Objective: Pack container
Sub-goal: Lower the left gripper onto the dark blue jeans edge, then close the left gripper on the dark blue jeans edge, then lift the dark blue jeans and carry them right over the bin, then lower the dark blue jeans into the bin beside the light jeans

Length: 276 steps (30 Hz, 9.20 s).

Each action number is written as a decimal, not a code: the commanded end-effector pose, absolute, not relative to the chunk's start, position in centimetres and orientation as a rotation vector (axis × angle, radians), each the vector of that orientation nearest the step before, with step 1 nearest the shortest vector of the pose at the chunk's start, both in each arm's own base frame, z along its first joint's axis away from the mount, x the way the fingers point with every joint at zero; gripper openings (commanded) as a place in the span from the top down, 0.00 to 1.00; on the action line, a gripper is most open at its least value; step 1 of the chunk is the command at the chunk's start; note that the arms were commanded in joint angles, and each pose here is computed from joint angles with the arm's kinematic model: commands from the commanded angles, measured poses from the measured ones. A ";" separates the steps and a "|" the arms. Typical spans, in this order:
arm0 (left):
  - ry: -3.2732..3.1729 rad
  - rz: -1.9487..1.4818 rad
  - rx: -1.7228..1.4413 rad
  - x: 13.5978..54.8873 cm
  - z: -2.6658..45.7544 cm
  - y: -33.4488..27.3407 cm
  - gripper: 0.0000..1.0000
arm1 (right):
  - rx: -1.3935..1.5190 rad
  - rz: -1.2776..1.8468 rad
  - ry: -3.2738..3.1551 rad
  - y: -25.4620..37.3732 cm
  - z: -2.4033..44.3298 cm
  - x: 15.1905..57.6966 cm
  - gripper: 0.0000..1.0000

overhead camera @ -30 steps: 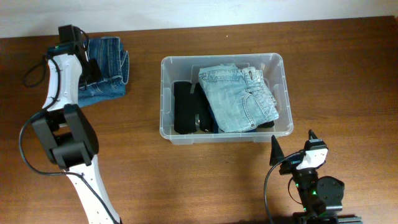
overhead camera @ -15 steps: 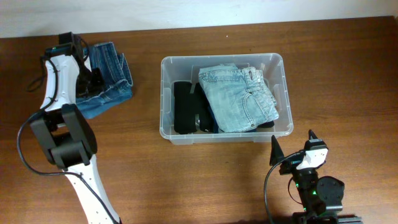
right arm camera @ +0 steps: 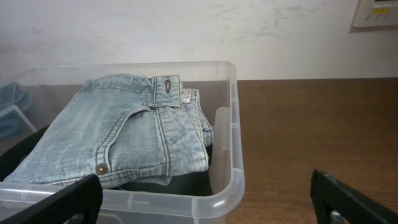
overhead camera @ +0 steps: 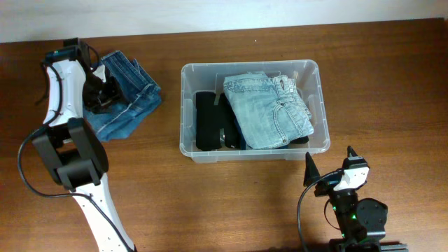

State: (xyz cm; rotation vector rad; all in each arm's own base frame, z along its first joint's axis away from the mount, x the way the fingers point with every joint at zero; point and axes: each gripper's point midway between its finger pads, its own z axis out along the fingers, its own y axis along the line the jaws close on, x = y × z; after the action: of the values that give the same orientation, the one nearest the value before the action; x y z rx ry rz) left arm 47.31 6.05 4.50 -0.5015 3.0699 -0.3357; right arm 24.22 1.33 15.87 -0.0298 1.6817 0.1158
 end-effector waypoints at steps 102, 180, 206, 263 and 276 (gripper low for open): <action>2.747 -0.544 -1.052 46.8 -1.1 10.7 0.00 | -0.039 0.114 1.679 1.3 15.8 24.2 0.02; 2.382 -1.058 0.291 35.2 33.8 -27.8 0.96 | -0.039 0.114 1.679 1.3 15.8 24.2 0.02; 2.708 -0.541 0.058 39.2 21.6 -23.8 0.23 | -0.039 0.114 1.679 1.3 15.8 24.2 0.02; 2.459 -0.386 0.440 45.5 19.3 -30.4 0.83 | -0.039 0.114 1.679 1.3 15.8 24.2 0.02; 2.430 -0.401 0.438 46.8 18.7 -31.5 0.83 | -0.039 0.114 1.679 1.3 15.8 24.2 0.02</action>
State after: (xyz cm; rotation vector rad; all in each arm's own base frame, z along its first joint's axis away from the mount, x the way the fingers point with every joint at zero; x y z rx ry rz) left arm 46.63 -30.82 18.60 0.4102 2.4448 -0.3965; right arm 24.22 1.33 15.88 -0.0298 1.6813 0.1158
